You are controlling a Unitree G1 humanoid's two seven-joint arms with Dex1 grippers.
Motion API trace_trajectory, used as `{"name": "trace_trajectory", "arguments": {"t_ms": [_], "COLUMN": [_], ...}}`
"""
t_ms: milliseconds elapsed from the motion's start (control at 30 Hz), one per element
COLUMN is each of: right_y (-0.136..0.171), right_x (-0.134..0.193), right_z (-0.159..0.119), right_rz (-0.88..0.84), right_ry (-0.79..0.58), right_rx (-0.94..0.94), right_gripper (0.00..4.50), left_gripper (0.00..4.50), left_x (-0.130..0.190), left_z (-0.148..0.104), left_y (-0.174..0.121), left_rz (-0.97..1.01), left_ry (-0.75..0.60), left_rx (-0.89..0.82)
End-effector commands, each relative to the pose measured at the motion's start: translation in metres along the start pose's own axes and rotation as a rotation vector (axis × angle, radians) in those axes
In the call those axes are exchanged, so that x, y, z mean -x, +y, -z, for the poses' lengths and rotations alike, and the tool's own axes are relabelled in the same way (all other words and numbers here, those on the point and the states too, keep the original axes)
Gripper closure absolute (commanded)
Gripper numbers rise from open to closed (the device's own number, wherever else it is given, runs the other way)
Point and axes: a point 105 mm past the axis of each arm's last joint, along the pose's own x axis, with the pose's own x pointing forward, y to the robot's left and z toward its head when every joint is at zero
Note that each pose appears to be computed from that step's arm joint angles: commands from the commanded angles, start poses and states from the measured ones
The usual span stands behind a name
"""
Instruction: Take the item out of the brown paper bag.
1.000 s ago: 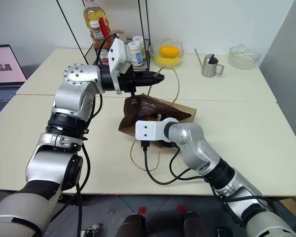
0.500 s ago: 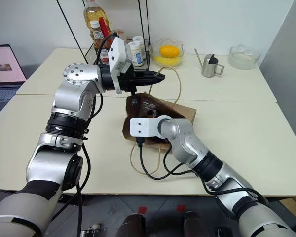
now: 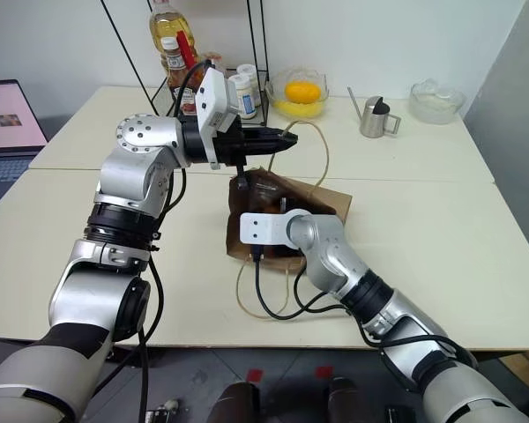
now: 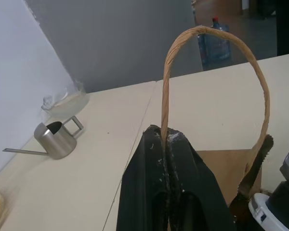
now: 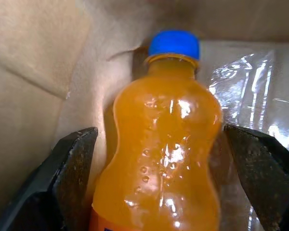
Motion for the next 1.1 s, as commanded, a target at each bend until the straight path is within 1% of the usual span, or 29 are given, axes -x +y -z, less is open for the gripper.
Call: {"name": "trace_trajectory", "arguments": {"t_ms": [33, 200, 233, 300, 400, 433, 567, 700, 800, 967, 1067, 1100], "right_y": [0.002, 0.006, 0.006, 0.006, 0.006, 0.006, 0.008, 0.004, -0.001, -0.005, -0.010, -0.013], "right_x": [-0.004, -0.005, -0.005, -0.006, -0.007, -0.007, -0.006, -0.003, 0.006, 0.032, 0.054, 0.060], "right_z": [0.010, 0.014, 0.015, 0.016, 0.018, 0.019, 0.020, 0.013, 0.004, -0.009, -0.024, -0.029], "right_rz": [-0.016, -0.029, -0.030, -0.031, -0.036, -0.039, -0.043, -0.009, 0.029, 0.067, 0.088, 0.096], "right_ry": [0.032, 0.042, 0.047, 0.052, 0.061, 0.064, 0.065, 0.023, -0.039, -0.152, -0.268, -0.306], "right_rx": [-0.011, -0.014, -0.014, -0.016, -0.021, -0.023, -0.022, 0.014, 0.052, 0.079, 0.063, 0.027], "right_gripper": [0.08, 0.08, 0.35, 0.63, 1.64, 1.78, 1.78, 1.78, 1.78, 1.78, 1.87, 1.89], "left_gripper": [4.50, 4.50, 4.50, 4.50, 4.50, 4.50, 4.50, 4.50, 4.50, 4.50, 4.50, 4.50], "left_x": [0.001, 0.001, 0.001, 0.001, 0.001, 0.000, 0.000, 0.000, 0.001, 0.003, 0.002, 0.002], "left_z": [-0.019, -0.019, -0.019, -0.019, -0.019, -0.019, -0.019, -0.019, -0.017, -0.014, -0.012, -0.011], "left_y": [0.002, 0.002, 0.002, 0.001, 0.001, 0.001, 0.001, 0.001, 0.002, 0.003, 0.003, 0.003], "left_rz": [-0.011, -0.010, -0.009, -0.008, -0.005, -0.005, -0.004, -0.004, -0.009, -0.019, -0.022, -0.022], "left_ry": [-0.058, -0.058, -0.058, -0.058, -0.059, -0.059, -0.060, -0.058, -0.051, -0.040, -0.034, -0.033], "left_rx": [-0.051, -0.054, -0.054, -0.054, -0.058, -0.059, -0.061, -0.065, -0.072, -0.074, -0.073, -0.073]}}
